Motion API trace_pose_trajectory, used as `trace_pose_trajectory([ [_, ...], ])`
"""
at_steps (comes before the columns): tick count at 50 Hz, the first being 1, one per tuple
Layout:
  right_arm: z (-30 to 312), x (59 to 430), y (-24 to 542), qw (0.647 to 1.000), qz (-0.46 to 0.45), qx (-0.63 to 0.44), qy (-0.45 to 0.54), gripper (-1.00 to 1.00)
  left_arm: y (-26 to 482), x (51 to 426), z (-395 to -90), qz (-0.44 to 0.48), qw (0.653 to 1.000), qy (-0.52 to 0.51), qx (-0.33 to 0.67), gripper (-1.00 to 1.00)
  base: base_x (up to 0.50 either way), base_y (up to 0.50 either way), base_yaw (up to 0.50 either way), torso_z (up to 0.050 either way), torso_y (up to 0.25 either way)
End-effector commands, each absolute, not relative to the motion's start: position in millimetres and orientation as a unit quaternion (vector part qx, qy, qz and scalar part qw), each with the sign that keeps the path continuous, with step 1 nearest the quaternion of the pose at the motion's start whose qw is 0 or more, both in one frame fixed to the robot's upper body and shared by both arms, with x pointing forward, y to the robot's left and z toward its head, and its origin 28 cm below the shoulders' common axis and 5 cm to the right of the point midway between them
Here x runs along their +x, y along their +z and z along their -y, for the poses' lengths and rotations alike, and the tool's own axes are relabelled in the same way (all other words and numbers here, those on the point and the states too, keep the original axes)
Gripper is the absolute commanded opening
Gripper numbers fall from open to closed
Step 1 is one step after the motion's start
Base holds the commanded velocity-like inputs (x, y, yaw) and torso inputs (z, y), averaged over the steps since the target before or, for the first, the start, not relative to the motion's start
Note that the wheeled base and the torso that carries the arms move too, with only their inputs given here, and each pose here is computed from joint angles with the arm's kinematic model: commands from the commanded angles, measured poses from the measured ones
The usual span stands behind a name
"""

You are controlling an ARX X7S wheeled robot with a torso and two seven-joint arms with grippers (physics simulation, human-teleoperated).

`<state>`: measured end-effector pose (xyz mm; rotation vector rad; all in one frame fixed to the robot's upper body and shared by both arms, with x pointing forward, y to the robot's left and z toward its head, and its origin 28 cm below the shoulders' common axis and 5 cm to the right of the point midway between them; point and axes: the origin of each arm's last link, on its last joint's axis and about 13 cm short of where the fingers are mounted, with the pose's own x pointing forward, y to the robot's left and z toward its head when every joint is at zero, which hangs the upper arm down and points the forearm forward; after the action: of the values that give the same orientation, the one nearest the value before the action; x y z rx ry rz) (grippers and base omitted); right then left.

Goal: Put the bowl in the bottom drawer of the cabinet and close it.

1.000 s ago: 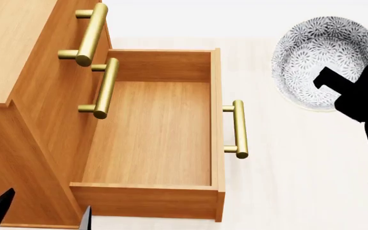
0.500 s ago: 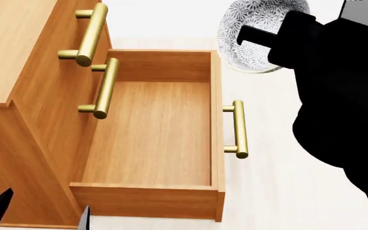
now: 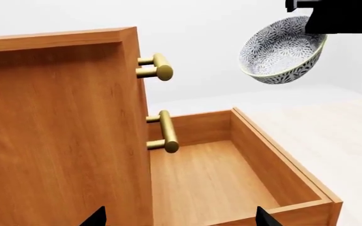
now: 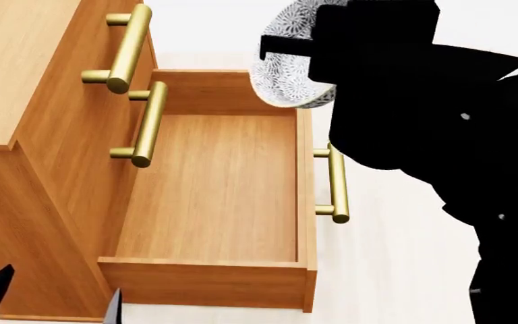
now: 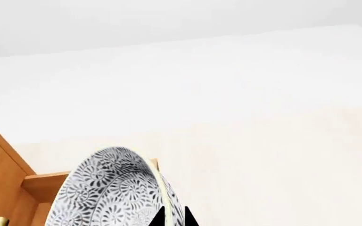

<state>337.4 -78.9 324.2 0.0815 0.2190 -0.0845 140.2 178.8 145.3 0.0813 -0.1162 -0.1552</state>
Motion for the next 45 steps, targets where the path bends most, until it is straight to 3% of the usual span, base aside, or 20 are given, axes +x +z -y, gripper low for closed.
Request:
trace_pose_trajectory([
  [1,56,343,331,0.990,-0.136,0.023,-0.013,-1.00,147,141,-183,0.066,0.995,-0.068,0.034,1.00,0.00,0.00,0.00,0.000,0.000],
  [45,24,345,286,0.988,-0.133,-0.054,0.061,-1.00,147,140,-184,0.068,0.995,-0.065,0.032,1.00,0.00,0.00,0.00,0.000,0.000],
])
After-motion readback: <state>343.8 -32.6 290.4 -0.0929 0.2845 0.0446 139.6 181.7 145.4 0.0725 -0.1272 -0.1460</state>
